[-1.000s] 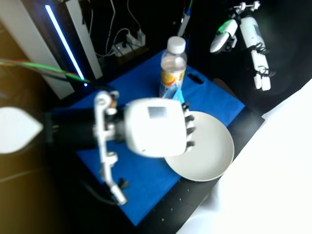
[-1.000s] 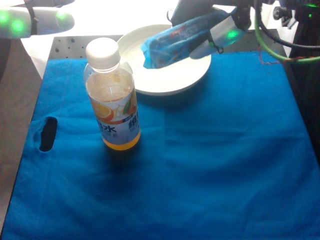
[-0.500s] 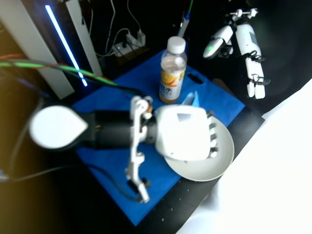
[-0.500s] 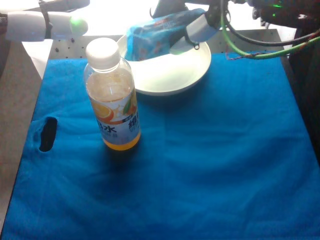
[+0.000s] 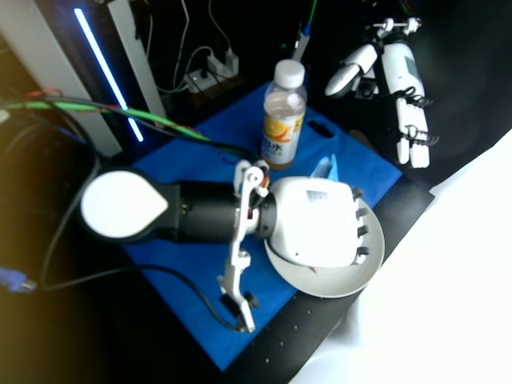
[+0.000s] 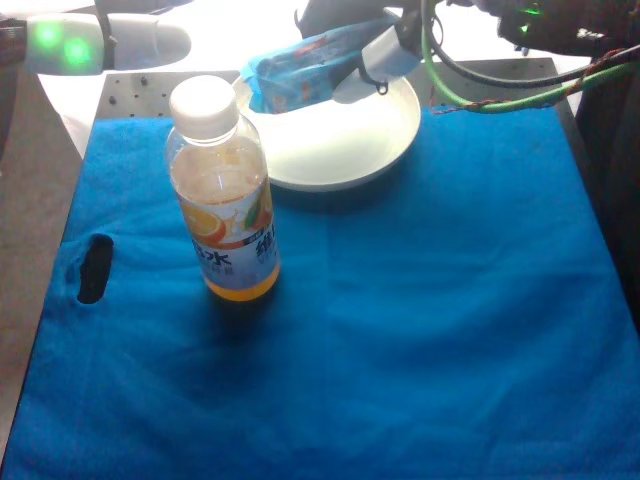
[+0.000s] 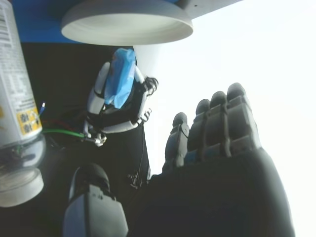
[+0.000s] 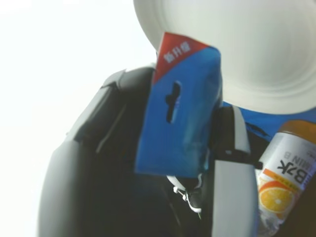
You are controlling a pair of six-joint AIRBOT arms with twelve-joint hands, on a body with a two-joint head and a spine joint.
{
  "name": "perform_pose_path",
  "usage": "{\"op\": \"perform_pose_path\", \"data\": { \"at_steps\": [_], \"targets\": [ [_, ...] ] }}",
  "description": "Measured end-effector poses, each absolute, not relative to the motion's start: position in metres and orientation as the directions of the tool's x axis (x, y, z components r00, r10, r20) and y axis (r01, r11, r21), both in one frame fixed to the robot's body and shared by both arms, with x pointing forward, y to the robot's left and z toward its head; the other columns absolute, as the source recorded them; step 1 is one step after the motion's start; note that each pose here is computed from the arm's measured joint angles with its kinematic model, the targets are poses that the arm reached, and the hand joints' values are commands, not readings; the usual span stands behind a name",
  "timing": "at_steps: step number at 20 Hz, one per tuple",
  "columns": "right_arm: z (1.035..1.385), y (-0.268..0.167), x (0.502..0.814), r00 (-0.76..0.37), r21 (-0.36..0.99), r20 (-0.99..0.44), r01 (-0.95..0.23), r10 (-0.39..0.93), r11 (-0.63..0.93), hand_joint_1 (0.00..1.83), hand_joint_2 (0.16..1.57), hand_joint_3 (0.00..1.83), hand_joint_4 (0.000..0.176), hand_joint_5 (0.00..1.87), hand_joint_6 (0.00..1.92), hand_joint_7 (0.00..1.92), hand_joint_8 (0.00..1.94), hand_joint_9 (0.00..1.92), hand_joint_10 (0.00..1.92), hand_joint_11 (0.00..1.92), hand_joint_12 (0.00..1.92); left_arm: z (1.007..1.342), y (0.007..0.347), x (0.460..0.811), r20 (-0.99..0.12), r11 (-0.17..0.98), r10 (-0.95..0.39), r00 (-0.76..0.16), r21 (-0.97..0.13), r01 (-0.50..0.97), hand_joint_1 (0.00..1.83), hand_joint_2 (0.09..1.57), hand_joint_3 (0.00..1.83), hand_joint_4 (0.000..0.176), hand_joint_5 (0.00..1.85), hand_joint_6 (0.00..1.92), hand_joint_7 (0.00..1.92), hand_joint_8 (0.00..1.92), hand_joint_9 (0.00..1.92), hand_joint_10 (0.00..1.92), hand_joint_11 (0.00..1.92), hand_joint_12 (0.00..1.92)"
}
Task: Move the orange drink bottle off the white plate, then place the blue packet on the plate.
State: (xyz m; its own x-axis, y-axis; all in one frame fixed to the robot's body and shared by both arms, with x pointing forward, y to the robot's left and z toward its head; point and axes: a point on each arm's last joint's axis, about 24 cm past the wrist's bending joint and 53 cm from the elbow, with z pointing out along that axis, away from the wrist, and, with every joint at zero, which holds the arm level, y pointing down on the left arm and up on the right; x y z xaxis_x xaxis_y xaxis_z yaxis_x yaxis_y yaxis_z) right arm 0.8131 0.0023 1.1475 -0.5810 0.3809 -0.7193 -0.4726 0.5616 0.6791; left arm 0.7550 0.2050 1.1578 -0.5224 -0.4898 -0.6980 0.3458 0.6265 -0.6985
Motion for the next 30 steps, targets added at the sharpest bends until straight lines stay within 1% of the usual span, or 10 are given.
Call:
{"op": "perform_pose_path", "data": {
  "at_steps": [6,8,12,15,18,21,22,24,27,30],
  "targets": [
    [1.123,0.003,0.814,-0.594,0.673,-0.715,-0.446,0.368,0.59,1.22,1.17,0.0,0.0,0.84,1.01,0.91,1.29,0.87,1.0,0.68,1.54,1.161,0.199,0.754,-0.698,0.615,-0.488,-0.524,-0.701,0.361,0.0,0.92,0.01,0.175,0.0,0.0,0.0,0.0,0.0,0.0,0.0,0.0],
    [1.118,0.001,0.815,-0.594,0.67,-0.716,-0.438,0.367,0.599,1.24,1.17,0.0,0.0,0.87,0.89,0.91,1.35,0.86,1.24,0.73,1.66,1.163,0.196,0.754,-0.693,0.604,-0.494,-0.525,-0.708,0.366,0.0,0.95,0.02,0.153,0.0,0.0,0.0,0.0,0.0,0.0,0.0,0.0],
    [1.111,-0.005,0.818,-0.609,0.685,-0.696,-0.406,0.38,0.605,1.24,1.14,0.0,0.0,0.92,0.89,0.98,1.18,0.96,0.89,0.79,1.4,1.162,0.191,0.753,-0.69,0.597,-0.491,-0.532,-0.711,0.371,0.0,0.97,0.02,0.126,0.0,0.0,0.0,0.0,0.0,0.0,0.0,0.0],
    [1.111,-0.007,0.82,-0.608,0.687,-0.694,-0.4,0.386,0.607,1.24,1.15,0.0,0.0,0.84,1.02,1.01,1.13,1.01,0.73,0.77,1.36,1.164,0.189,0.752,-0.686,0.589,-0.495,-0.533,-0.716,0.375,0.0,0.97,0.01,0.15,0.0,0.0,0.0,0.0,0.0,0.0,0.0,0.0],
    [1.107,-0.008,0.818,-0.612,0.688,-0.692,-0.397,0.383,0.608,1.24,1.16,0.0,0.0,0.82,1.03,0.99,1.17,0.98,0.72,0.75,1.36,1.164,0.189,0.752,-0.684,0.586,-0.498,-0.534,-0.719,0.375,0.0,0.98,0.01,0.111,0.0,0.0,0.0,0.0,0.0,0.0,0.0,0.0],
    [1.106,-0.008,0.818,-0.612,0.686,-0.693,-0.396,0.381,0.611,1.23,1.15,0.0,0.0,0.85,1.0,0.98,1.17,0.94,0.64,0.68,1.39,1.165,0.188,0.752,-0.683,0.582,-0.497,-0.535,-0.72,0.378,0.0,0.97,0.0,0.152,0.0,0.0,0.0,0.0,0.0,0.0,0.0,0.0],
    [1.106,-0.008,0.818,-0.612,0.686,-0.693,-0.396,0.382,0.61,1.22,1.15,0.0,0.0,0.83,1.06,0.97,1.16,0.9,0.6,0.58,1.33,1.165,0.185,0.751,-0.68,0.577,-0.498,-0.538,-0.723,0.38,0.0,0.99,0.01,0.142,0.0,0.0,0.0,0.0,0.0,0.0,0.0,0.0],
    [1.106,-0.008,0.818,-0.612,0.686,-0.693,-0.397,0.381,0.61,1.13,1.08,0.0,0.0,0.76,0.17,0.83,0.22,0.84,0.33,0.47,1.22,1.166,0.184,0.75,-0.679,0.572,-0.498,-0.539,-0.725,0.384,0.0,1.0,0.01,0.143,0.0,0.0,0.0,0.0,0.0,0.0,0.0,0.0],
    [1.108,-0.01,0.82,-0.61,0.69,-0.69,-0.392,0.389,0.609,1.05,0.99,0.0,0.0,0.69,0.0,0.87,0.02,0.88,0.13,0.4,1.36,1.166,0.184,0.75,-0.679,0.571,-0.499,-0.539,-0.725,0.385,0.0,1.0,0.01,0.143,0.0,0.0,0.0,0.0,0.0,0.0,0.0,0.0],
    [1.108,-0.012,0.821,-0.609,0.688,-0.692,-0.391,0.389,0.611,0.99,0.86,0.0,0.004,0.44,0.0,0.66,0.0,0.74,0.02,0.36,0.92,1.169,0.183,0.75,-0.678,0.568,-0.502,-0.537,-0.726,0.387,0.0,1.0,0.01,0.137,0.0,0.0,0.0,0.0,0.0,0.0,0.0,0.0]
  ]
}}
